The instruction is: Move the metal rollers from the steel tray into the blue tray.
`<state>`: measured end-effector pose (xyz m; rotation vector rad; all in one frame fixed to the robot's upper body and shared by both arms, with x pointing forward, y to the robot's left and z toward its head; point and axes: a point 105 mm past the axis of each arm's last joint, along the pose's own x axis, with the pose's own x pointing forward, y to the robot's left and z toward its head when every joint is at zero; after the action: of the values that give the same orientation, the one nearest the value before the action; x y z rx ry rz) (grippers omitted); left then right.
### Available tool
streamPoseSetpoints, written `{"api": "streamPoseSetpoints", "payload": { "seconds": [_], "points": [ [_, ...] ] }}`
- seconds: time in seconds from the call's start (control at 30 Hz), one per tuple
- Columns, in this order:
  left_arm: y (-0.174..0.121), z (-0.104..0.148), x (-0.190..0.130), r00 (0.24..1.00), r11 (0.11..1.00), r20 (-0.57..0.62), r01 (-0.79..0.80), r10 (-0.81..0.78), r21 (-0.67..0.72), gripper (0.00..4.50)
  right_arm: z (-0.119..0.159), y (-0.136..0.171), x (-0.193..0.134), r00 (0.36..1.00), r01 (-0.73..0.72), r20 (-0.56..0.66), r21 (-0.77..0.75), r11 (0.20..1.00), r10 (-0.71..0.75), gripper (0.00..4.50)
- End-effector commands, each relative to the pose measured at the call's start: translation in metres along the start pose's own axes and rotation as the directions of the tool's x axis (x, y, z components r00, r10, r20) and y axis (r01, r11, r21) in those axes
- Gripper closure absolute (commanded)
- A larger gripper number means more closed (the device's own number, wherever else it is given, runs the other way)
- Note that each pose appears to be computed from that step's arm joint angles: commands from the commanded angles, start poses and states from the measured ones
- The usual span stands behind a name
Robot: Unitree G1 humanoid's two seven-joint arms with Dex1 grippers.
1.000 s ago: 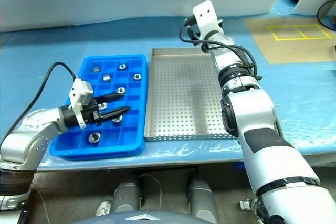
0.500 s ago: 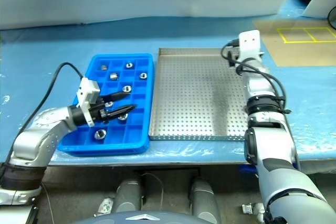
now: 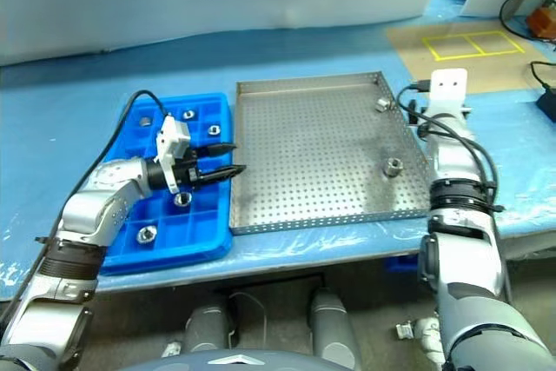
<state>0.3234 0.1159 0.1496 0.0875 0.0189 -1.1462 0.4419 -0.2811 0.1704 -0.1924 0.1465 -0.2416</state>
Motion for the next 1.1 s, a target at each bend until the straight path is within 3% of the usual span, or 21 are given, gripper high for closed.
{"api": "streamPoseSetpoints", "payload": {
  "seconds": [0.03, 0.23, 0.5, 1.1],
  "points": [
    [-0.003, 0.009, 0.003, 1.000, 0.999, 0.025, 0.011, -0.012, 0.041, 1.41, 0.026, 0.038, 0.005, 0.993, -0.098, 0.072, 0.008, 0.995, 0.097, 0.43],
    [-0.010, 0.006, -0.003, 0.999, 1.000, 0.035, -0.015, 0.014, 0.027, 1.41, 0.018, 0.075, 0.013, 0.986, -0.165, 0.024, 0.053, 0.985, 0.164, 0.43],
    [-0.011, 0.003, -0.013, 0.998, 0.998, 0.024, -0.066, 0.065, 0.022, 1.41, -0.002, 0.059, 0.019, 0.997, -0.069, -0.036, 0.138, 0.988, 0.074, 0.43],
    [-0.019, 0.000, -0.005, 0.998, 0.999, 0.028, -0.051, 0.050, 0.011, 1.41, -0.018, 0.053, 0.019, 0.998, 0.019, -0.055, 0.266, 0.964, -0.005, 0.43]
  ]
}}
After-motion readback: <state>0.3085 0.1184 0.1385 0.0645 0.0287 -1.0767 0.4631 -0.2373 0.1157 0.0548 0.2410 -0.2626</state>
